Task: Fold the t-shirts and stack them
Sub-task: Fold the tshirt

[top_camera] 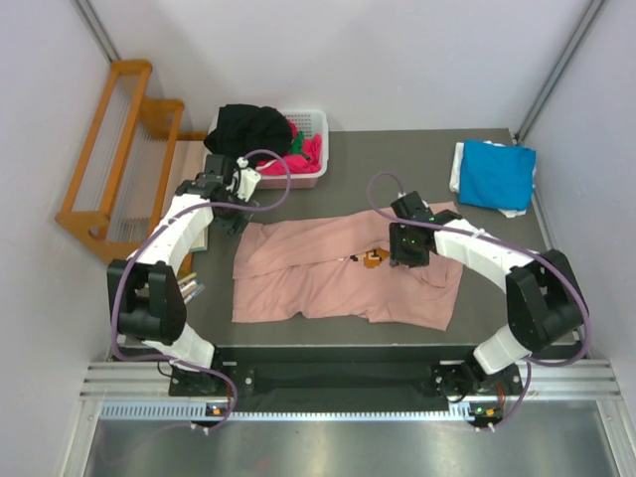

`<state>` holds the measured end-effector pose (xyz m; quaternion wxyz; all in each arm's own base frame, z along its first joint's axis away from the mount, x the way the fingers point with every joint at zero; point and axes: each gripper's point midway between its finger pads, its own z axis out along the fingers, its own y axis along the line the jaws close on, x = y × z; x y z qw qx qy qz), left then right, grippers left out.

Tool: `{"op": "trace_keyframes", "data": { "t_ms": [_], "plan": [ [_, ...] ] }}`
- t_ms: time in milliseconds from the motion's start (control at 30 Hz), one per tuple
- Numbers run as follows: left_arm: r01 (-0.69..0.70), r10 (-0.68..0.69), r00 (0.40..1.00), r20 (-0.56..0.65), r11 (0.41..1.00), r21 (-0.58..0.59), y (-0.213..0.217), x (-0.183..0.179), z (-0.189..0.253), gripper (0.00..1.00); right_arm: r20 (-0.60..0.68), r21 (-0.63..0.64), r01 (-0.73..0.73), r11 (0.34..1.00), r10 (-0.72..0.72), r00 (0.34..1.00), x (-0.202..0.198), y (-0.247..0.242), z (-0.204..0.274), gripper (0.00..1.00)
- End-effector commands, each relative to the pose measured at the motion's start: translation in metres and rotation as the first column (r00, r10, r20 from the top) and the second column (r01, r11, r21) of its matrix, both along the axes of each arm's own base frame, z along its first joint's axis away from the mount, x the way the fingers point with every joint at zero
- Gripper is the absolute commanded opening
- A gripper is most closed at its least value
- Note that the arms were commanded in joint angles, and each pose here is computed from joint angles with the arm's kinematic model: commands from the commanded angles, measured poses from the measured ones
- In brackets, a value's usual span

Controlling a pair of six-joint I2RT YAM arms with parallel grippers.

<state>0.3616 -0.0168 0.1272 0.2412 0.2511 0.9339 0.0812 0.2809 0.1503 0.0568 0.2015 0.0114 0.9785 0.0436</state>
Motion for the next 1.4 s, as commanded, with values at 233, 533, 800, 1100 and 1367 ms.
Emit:
{"op": "trace_keyframes", "data": {
  "t_ms": [233, 533, 800, 1100, 1367],
  "plan": [
    [-0.015, 0.015, 1.000, 0.025, 1.000, -0.003, 0.000, 0.002, 0.003, 0.75, 0.099, -0.027, 0.124, 0.992, -0.121, 0.988, 0.043, -0.036, 0.021, 0.47],
    [-0.007, 0.006, 1.000, 0.031, 1.000, 0.022, 0.005, -0.002, 0.002, 0.75, 0.088, -0.090, 0.221, 0.971, -0.213, 0.973, 0.071, -0.066, -0.002, 0.45],
    [-0.006, 0.006, 1.000, 0.025, 1.000, 0.009, 0.002, -0.001, 0.000, 0.75, 0.080, -0.094, 0.257, 0.962, -0.250, 0.965, 0.077, -0.080, -0.011, 0.44],
    [-0.004, 0.003, 1.000, 0.031, 1.000, 0.014, 0.003, -0.002, 0.001, 0.75, 0.094, -0.054, 0.321, 0.946, -0.315, 0.944, 0.089, -0.099, -0.004, 0.42],
    [-0.003, 0.003, 0.999, 0.033, 1.000, 0.015, 0.003, -0.001, 0.002, 0.75, 0.076, -0.048, 0.290, 0.956, -0.286, 0.955, 0.084, -0.090, -0.009, 0.39]
  ]
}}
